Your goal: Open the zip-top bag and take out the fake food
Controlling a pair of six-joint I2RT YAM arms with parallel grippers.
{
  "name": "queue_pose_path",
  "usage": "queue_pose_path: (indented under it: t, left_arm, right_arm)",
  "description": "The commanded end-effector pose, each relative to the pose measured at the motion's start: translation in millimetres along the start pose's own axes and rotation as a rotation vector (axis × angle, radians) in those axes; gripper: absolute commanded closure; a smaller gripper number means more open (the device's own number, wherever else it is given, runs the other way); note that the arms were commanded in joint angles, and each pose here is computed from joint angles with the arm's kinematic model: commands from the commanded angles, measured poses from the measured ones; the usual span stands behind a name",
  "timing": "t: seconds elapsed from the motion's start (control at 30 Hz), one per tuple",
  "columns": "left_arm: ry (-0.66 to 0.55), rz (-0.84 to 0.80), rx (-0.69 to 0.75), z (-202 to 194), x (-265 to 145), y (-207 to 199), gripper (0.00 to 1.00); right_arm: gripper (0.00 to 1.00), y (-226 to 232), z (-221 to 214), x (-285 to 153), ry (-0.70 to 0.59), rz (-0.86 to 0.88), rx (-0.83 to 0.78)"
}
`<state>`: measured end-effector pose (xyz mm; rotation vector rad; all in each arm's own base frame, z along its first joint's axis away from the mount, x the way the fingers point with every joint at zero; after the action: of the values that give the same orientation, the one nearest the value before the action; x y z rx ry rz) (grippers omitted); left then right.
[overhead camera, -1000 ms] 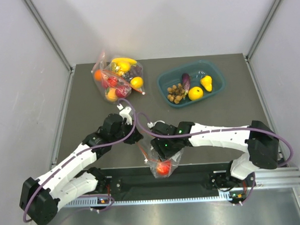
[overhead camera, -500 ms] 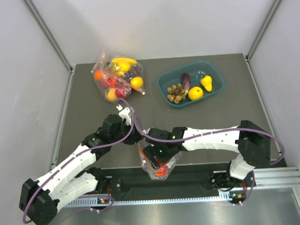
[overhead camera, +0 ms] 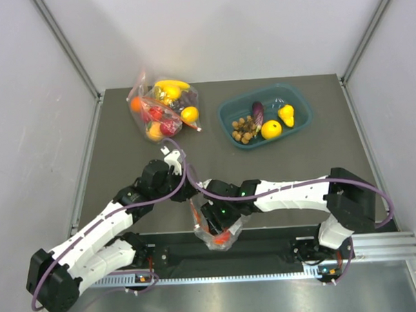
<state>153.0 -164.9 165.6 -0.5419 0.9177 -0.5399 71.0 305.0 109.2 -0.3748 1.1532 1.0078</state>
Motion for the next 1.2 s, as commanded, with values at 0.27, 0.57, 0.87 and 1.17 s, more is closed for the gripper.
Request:
queue_pose_path:
  t: [0.27, 0.57, 0.87, 1.17]
  left_arm:
    - [-0.053, -0.001, 0.03, 12, 4, -3, 1.0]
    - [-0.054, -0.019, 0.059, 20, 7, -10, 1.0]
    - [-0.09, 0.002, 0.055, 30, 18, -10, 1.0]
    - [-0.119, 0.128, 0.037, 67, 33, 9, 1.0]
  right_arm:
    - [0.73, -7, -7, -36, -0.041, -0.082, 0.056]
    - [0.72, -54, 39, -85, -0.268, -0.316, 0.214]
    - [0.73, -84, 91, -106, -0.434, -0.367, 0.292]
    - [0.73, -85, 113, -150, -0.57, -0.234, 0.33]
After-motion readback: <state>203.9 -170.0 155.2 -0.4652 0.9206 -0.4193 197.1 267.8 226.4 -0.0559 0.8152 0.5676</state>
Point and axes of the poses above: each gripper's point midway between its finger pads, its own x axis out along the fingers, its own y axis along the line the jaws close on, z = x × y, the point moved 7 cm from there along -x, back along the fingers, and after that the axes turned 14 degrees about -x, right-handed, at the moved point
